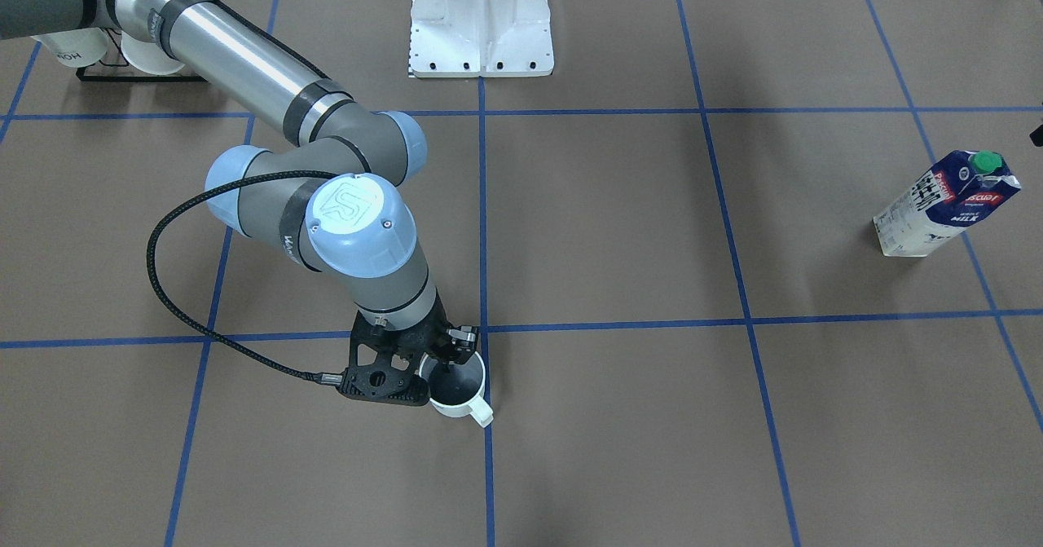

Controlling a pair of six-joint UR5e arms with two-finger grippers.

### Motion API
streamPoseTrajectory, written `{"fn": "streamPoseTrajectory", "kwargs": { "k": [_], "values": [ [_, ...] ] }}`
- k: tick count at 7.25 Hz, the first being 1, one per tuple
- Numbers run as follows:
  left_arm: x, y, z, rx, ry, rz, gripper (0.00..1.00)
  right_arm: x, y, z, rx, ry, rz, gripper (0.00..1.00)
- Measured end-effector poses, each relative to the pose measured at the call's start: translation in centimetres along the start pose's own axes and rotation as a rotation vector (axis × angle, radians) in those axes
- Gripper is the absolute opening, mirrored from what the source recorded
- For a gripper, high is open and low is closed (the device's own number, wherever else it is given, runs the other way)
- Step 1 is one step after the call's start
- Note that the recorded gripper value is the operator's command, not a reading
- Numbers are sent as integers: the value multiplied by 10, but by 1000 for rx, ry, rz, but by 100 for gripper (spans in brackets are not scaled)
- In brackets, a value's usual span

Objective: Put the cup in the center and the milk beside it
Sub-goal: 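Lower the mug onto the center of the table and open the right gripper, then raise the right gripper off the mug while the left brings the carton forward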

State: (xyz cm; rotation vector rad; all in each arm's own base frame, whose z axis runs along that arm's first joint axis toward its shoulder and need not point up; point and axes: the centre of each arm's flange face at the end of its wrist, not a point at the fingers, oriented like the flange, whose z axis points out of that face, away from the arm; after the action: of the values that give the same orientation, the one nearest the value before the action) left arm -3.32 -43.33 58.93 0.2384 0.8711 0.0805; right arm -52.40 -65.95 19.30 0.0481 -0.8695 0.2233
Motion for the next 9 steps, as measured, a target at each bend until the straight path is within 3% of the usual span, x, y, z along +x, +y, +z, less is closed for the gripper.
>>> {"fn": "streamPoseTrajectory", "kwargs": {
  "k": [2, 4, 6, 9],
  "values": [
    [11, -11, 0, 4, 6, -44, 98, 2, -21, -45, -17, -58, 28, 100],
    [60, -34, 7, 2, 22, -161, 98, 88, -53, -113, -49, -141, 76, 100],
    [86, -33, 25, -9, -35, -201, 98, 163, -54, -118, -49, -142, 66, 100],
    [86, -27, 55, -38, -109, -186, 98, 194, -51, -103, -52, -123, 56, 100]
  ]
}}
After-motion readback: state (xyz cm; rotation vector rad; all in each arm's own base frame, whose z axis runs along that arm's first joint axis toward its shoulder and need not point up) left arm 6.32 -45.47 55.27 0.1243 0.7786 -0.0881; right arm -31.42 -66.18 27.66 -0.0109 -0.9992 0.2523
